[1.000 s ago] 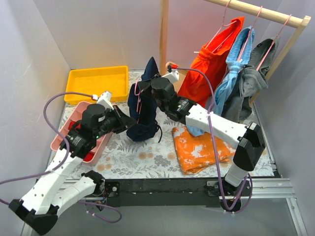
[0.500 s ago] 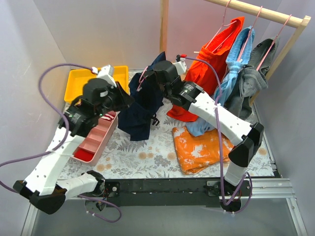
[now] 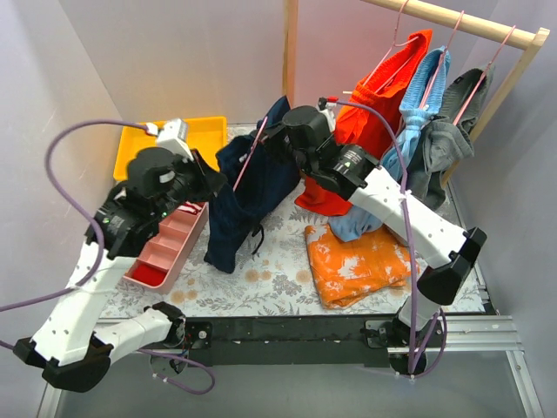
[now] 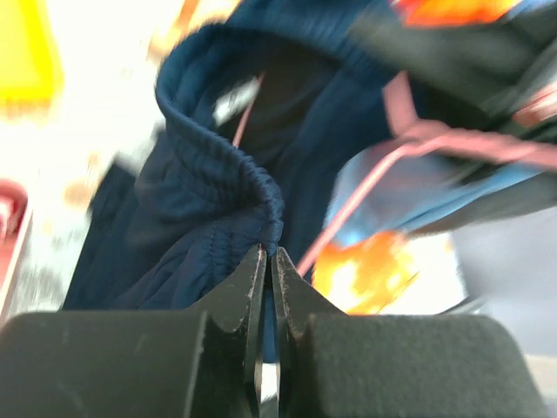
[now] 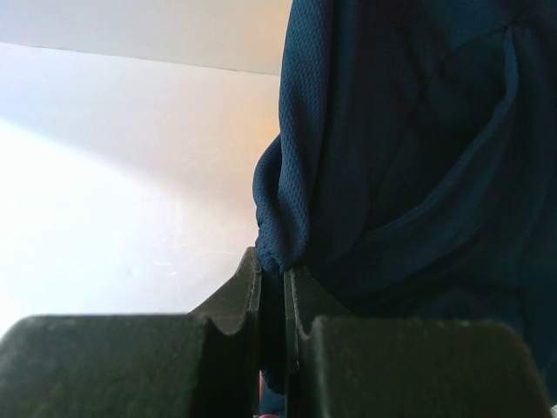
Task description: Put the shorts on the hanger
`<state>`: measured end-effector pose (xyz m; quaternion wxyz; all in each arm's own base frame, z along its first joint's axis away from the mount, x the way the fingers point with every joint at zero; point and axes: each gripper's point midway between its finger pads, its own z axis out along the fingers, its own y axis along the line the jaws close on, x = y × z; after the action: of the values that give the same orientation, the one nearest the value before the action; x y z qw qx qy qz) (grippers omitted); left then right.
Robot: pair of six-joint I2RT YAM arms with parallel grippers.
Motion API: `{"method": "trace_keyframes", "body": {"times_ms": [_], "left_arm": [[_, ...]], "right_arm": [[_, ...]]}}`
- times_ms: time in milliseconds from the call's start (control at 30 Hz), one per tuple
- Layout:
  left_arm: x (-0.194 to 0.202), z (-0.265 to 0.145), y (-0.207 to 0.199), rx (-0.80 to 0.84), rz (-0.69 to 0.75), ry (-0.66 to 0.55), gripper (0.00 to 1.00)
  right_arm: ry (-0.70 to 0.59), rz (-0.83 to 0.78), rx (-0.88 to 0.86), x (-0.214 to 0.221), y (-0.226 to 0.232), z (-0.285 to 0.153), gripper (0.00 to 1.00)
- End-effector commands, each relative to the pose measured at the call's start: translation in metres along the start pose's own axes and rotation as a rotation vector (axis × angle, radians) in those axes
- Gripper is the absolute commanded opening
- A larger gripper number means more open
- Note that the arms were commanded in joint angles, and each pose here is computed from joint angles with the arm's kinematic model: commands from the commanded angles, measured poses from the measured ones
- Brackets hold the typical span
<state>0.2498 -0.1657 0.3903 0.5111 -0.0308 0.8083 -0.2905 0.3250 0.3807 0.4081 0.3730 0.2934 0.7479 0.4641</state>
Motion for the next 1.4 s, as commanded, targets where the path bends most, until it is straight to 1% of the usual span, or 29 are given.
{"method": "trace_keyframes", "body": {"times_ms": [0, 33, 133, 167, 233, 333, 467, 533, 600, 633, 667, 733, 767, 800, 867, 900, 933, 967, 1000, 1100, 1133, 1200, 1233, 1367], "left_arm": [[0.045, 0.016, 0.021, -0.028, 0.006, 0.107, 0.0], [0.056, 0.019, 0.024, -0.023, 0.005, 0.136, 0.0], [0.058, 0.016, 0.024, -0.013, 0.005, 0.137, 0.0], [0.061, 0.012, 0.018, 0.015, 0.008, 0.159, 0.0], [0.058, 0.004, 0.012, 0.051, 0.015, 0.158, 0.0], [0.051, -0.016, -0.008, 0.14, -0.016, 0.151, 0.0], [0.049, -0.02, -0.003, 0.111, -0.024, 0.142, 0.0], [0.068, -0.013, 0.0, 0.12, -0.035, 0.202, 0.0], [0.08, -0.003, 0.003, 0.116, -0.037, 0.249, 0.08], [0.083, 0.0, 0.006, 0.106, -0.03, 0.258, 0.17], [0.085, 0.003, 0.008, 0.095, -0.014, 0.262, 0.36], [0.082, 0.004, 0.01, 0.086, 0.008, 0.251, 0.46], [0.081, 0.005, 0.011, 0.084, 0.021, 0.247, 0.57], [0.08, 0.005, 0.012, 0.078, 0.031, 0.247, 0.61], [0.073, 0.002, 0.017, 0.046, 0.063, 0.228, 0.61], [0.071, 0.002, 0.021, 0.024, 0.077, 0.223, 0.54], [0.069, 0.0, 0.026, -0.002, 0.089, 0.214, 0.49], [0.069, -0.001, 0.042, -0.076, 0.109, 0.205, 0.47], [0.069, -0.005, 0.046, -0.09, 0.132, 0.202, 0.36], [0.083, -0.008, 0.058, -0.117, 0.162, 0.24, 0.28], [0.087, -0.009, 0.061, -0.12, 0.169, 0.253, 0.27], [0.096, -0.009, 0.067, -0.134, 0.183, 0.284, 0.34], [0.098, -0.008, 0.068, -0.132, 0.192, 0.294, 0.41], [0.11, -0.004, 0.054, -0.036, 0.198, 0.344, 0.55]], "right_arm": [[0.039, 0.068, 0.056, 0.015, -0.023, 0.026, 0.01], [0.047, 0.072, 0.078, 0.019, -0.031, 0.034, 0.01], [0.057, 0.078, 0.107, 0.024, -0.044, 0.047, 0.01], [0.05, 0.078, 0.119, 0.021, -0.048, 0.05, 0.01], [0.044, 0.079, 0.13, 0.019, -0.052, 0.055, 0.01], [0.028, 0.083, 0.146, 0.014, -0.058, 0.063, 0.01], [0.028, 0.105, 0.127, 0.009, -0.051, 0.065, 0.01], [0.038, 0.116, 0.117, 0.012, -0.047, 0.067, 0.01], [0.039, 0.121, 0.114, 0.012, -0.044, 0.069, 0.01], [0.035, 0.127, 0.112, 0.011, -0.042, 0.069, 0.01], [0.038, 0.127, 0.11, 0.011, -0.042, 0.068, 0.01], [0.055, 0.132, 0.108, 0.015, -0.043, 0.069, 0.01], [0.061, 0.13, 0.11, 0.016, -0.044, 0.069, 0.01], [0.07, 0.129, 0.12, 0.019, -0.049, 0.071, 0.01], [0.083, 0.132, 0.127, 0.023, -0.053, 0.071, 0.01], [0.083, 0.131, 0.129, 0.022, -0.054, 0.07, 0.01], [0.085, 0.129, 0.132, 0.023, -0.055, 0.069, 0.01], [0.086, 0.128, 0.133, 0.022, -0.055, 0.069, 0.01], [0.086, 0.125, 0.134, 0.022, -0.055, 0.068, 0.01], [0.082, 0.12, 0.134, 0.019, -0.053, 0.066, 0.01], [0.084, 0.12, 0.126, 0.018, -0.049, 0.065, 0.01], [0.091, 0.11, 0.141, 0.019, -0.05, 0.065, 0.01], [0.095, 0.109, 0.13, 0.019, -0.045, 0.064, 0.01], [0.097, 0.105, 0.131, 0.019, -0.045, 0.064, 0.01]]}}
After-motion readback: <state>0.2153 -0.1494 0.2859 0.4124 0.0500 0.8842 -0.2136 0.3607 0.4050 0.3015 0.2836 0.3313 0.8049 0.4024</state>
